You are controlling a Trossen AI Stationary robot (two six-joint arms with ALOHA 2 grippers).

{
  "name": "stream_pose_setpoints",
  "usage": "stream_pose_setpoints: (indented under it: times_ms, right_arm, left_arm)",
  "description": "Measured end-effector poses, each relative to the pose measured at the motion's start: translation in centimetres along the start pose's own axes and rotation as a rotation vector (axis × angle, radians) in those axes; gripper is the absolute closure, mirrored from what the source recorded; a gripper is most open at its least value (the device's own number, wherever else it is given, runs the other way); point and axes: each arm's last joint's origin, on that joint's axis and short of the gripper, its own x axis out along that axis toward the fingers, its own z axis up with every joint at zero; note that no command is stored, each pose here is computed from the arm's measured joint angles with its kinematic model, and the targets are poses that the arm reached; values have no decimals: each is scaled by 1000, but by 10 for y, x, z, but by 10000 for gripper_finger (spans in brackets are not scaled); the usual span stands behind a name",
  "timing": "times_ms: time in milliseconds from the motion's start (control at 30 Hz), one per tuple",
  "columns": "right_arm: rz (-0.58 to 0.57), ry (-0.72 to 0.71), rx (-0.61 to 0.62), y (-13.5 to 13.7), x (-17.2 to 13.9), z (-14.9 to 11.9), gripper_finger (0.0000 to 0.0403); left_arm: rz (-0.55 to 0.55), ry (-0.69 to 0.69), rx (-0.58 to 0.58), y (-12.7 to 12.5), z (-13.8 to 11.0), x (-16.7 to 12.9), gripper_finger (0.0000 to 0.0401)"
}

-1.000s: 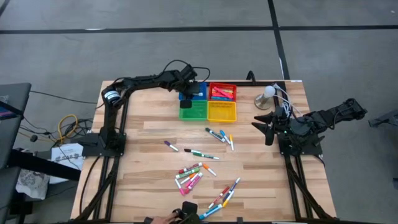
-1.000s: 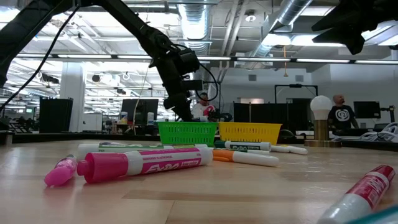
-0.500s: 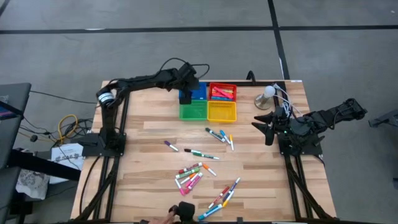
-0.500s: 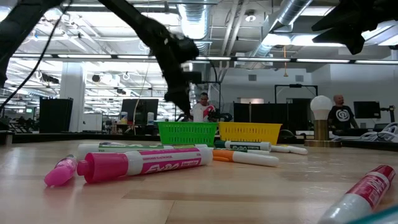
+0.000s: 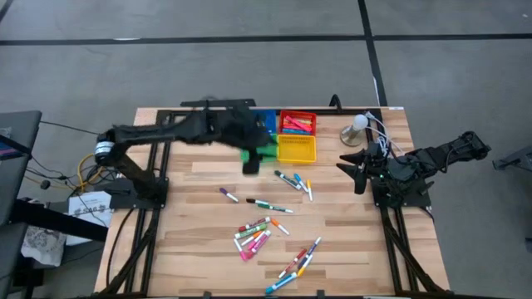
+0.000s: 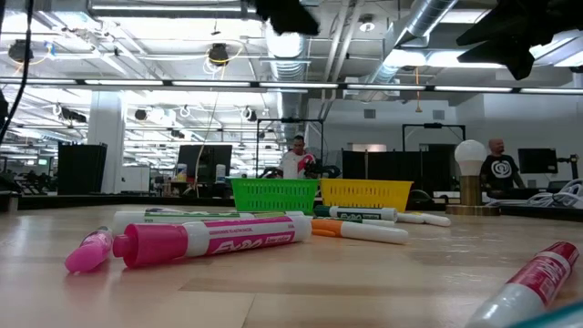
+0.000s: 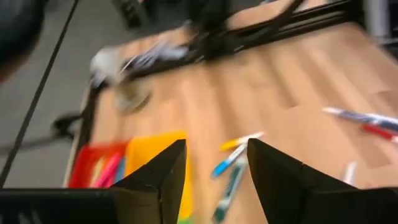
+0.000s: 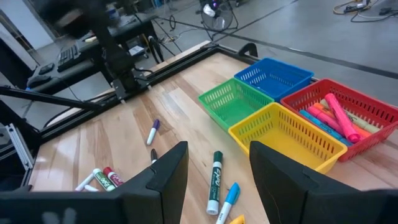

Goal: Pick & Place Markers
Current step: Put the dark green highlighter in the blue bin

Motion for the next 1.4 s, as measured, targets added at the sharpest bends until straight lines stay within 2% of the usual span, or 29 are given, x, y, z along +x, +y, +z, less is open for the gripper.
stream_pose_setpoints:
  times_ms: [133, 233, 433, 600, 733, 933, 1133, 1400]
  right_arm:
    - [1, 0, 0, 0, 0, 0, 241]
    - [1, 0, 0, 0, 0, 0, 241]
    - [3, 2, 0, 0, 0, 0, 241]
    - [4, 2, 0, 0, 0, 0, 241]
    - [4, 2, 0, 0, 0, 0, 241]
    - [4, 2, 0, 0, 0, 0, 241]
    - [4, 2, 1, 0, 0, 0, 241]
    - [4, 1, 1, 0, 0, 0, 241]
  left_arm:
    - [2, 7, 145, -40, 10, 30, 227]
    - [2, 47, 175, -55, 4, 57, 221]
    - [-38, 205, 155, -58, -36, 113, 218]
    - [-91, 281, 118, -51, -67, 145, 221]
    - [-133, 305, 37, -42, -85, 158, 224]
    - [-127, 331, 4, -31, -100, 168, 224]
    - [-141, 355, 0, -34, -109, 175, 225]
    - [-139, 343, 3, -34, -110, 178, 225]
